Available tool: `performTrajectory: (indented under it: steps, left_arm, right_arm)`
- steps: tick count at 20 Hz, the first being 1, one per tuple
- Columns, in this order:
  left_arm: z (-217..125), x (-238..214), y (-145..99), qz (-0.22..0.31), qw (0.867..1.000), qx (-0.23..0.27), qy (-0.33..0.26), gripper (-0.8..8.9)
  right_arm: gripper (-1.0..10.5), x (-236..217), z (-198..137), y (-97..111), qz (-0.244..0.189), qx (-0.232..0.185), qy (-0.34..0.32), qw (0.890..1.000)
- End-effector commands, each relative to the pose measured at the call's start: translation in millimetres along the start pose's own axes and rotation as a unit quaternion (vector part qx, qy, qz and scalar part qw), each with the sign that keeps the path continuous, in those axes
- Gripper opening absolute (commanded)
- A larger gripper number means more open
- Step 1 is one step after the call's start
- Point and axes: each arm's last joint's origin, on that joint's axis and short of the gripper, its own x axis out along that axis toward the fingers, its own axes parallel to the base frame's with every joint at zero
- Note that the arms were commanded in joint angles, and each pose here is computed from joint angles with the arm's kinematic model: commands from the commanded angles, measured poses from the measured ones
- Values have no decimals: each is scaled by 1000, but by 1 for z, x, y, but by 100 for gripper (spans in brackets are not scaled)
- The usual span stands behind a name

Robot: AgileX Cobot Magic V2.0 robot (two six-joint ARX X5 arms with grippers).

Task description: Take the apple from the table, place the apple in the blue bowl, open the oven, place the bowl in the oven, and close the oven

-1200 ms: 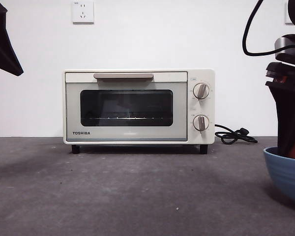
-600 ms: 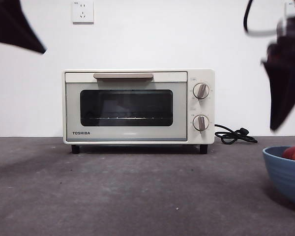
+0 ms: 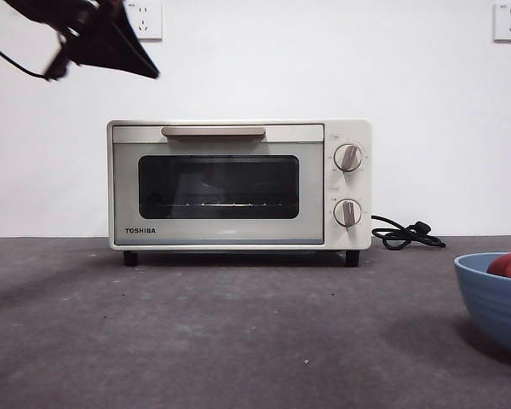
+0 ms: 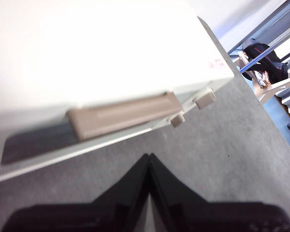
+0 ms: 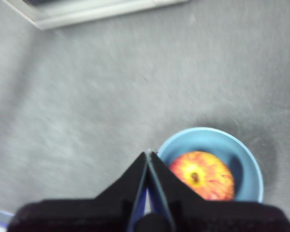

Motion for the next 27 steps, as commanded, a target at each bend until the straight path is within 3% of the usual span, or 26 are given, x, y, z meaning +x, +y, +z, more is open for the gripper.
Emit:
performTrajectory:
  steps: [1,8,16,20,27]
  left_arm:
    - [6,19,3,-8,1000,-4,13,-5]
    - [12,60,9,-9,1000,-16,15,-5]
    - [4,72,18,43,998,-32,28,-6]
    - [-7,77,23,57,995,-43,76,-6]
    - [-25,85,12,71,987,-14,142,-6]
  right_arm:
    - [-11,-12,-3,1,12,18,-25,999]
    - [-11,-33,-13,2,54,46,-55,996]
    - [-11,-35,-17,1,53,57,-42,996]
    - [-11,-35,-17,1,53,57,-42,996]
    - [-11,-35,-17,1,53,51,-42,996]
